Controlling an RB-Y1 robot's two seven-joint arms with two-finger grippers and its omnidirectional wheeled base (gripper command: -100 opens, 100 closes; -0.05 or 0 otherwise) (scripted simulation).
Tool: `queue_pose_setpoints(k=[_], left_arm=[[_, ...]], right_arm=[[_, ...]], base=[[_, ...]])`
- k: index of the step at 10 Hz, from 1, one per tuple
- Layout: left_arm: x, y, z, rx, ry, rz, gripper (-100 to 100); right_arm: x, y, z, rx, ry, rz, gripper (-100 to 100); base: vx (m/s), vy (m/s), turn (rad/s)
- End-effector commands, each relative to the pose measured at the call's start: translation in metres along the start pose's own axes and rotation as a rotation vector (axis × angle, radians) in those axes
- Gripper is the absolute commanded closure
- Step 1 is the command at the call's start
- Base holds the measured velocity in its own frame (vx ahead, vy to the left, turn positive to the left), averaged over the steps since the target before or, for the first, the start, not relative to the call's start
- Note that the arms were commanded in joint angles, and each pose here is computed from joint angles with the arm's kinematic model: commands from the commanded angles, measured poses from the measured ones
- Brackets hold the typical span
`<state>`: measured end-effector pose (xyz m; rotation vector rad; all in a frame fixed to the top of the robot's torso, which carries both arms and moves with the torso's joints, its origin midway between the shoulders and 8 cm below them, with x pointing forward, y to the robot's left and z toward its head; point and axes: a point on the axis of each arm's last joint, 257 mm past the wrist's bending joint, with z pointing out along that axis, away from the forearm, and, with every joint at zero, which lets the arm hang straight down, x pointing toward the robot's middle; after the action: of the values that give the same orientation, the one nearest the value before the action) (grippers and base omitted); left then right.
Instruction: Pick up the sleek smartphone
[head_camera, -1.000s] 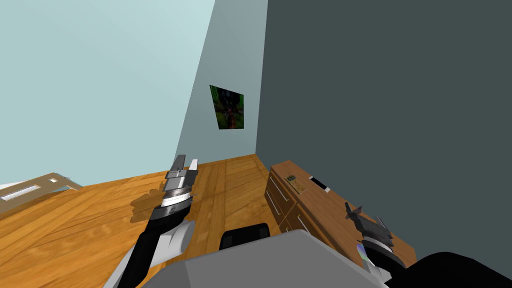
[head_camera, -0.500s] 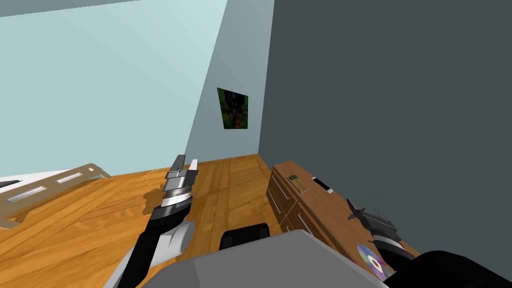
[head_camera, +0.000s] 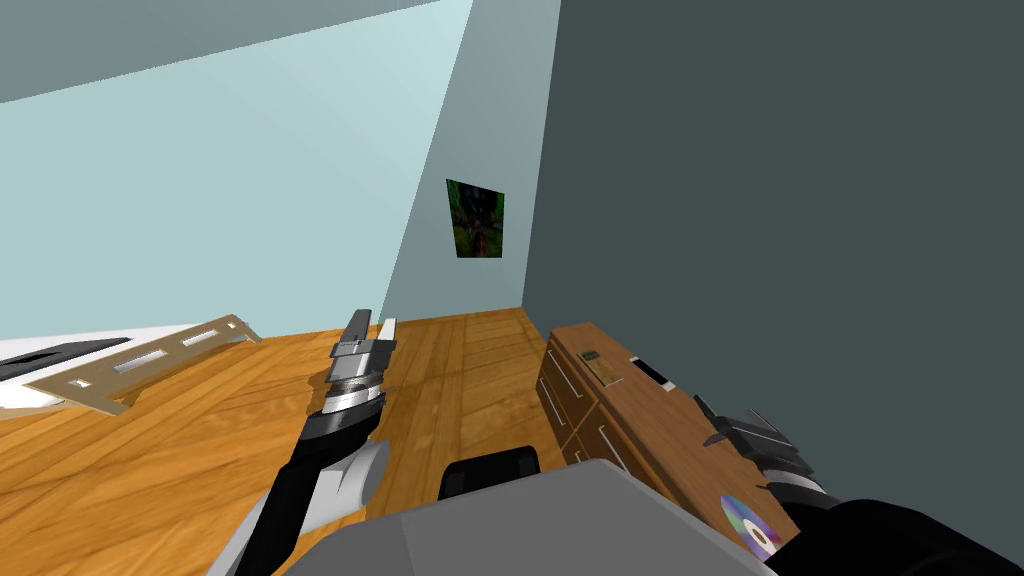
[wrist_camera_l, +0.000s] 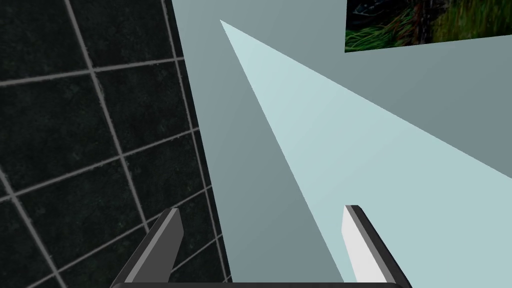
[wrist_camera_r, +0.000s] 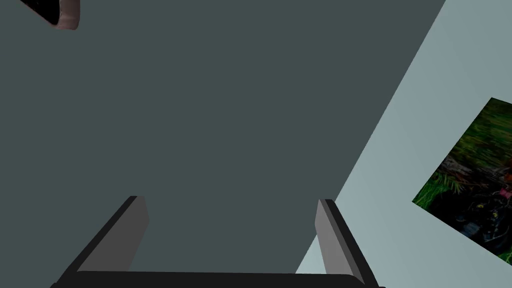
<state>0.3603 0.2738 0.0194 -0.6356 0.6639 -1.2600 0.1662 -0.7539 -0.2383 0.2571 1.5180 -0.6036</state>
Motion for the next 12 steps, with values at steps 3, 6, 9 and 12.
queue_pose_setpoints(k=[3,6,9,12], left_arm=[[0.0,0.0,0.0,0.0,0.0,0.0,0],[-0.0001,0.0,-0.0001,0.0,0.0,0.0,0],[0.0,0.0,0.0,0.0,0.0,0.0,0],[0.0,0.0,0.0,0.0,0.0,0.0,0]], right_arm=[[-0.009,0.0001,0.0066,-0.087,0.041,-0.012,-100],[-0.0121,0.003,0.0093,-0.187,0.112,-0.044,-100],[-0.0077,0.0067,0.0058,-0.278,0.198,-0.081,-100],[-0.0082,0.0067,0.0057,-0.321,0.246,-0.083,-100]], base=[[-0.077,-0.005,0.082],[-0.06,-0.007,0.108],[-0.074,-0.021,0.131],[-0.068,-0.023,0.096]])
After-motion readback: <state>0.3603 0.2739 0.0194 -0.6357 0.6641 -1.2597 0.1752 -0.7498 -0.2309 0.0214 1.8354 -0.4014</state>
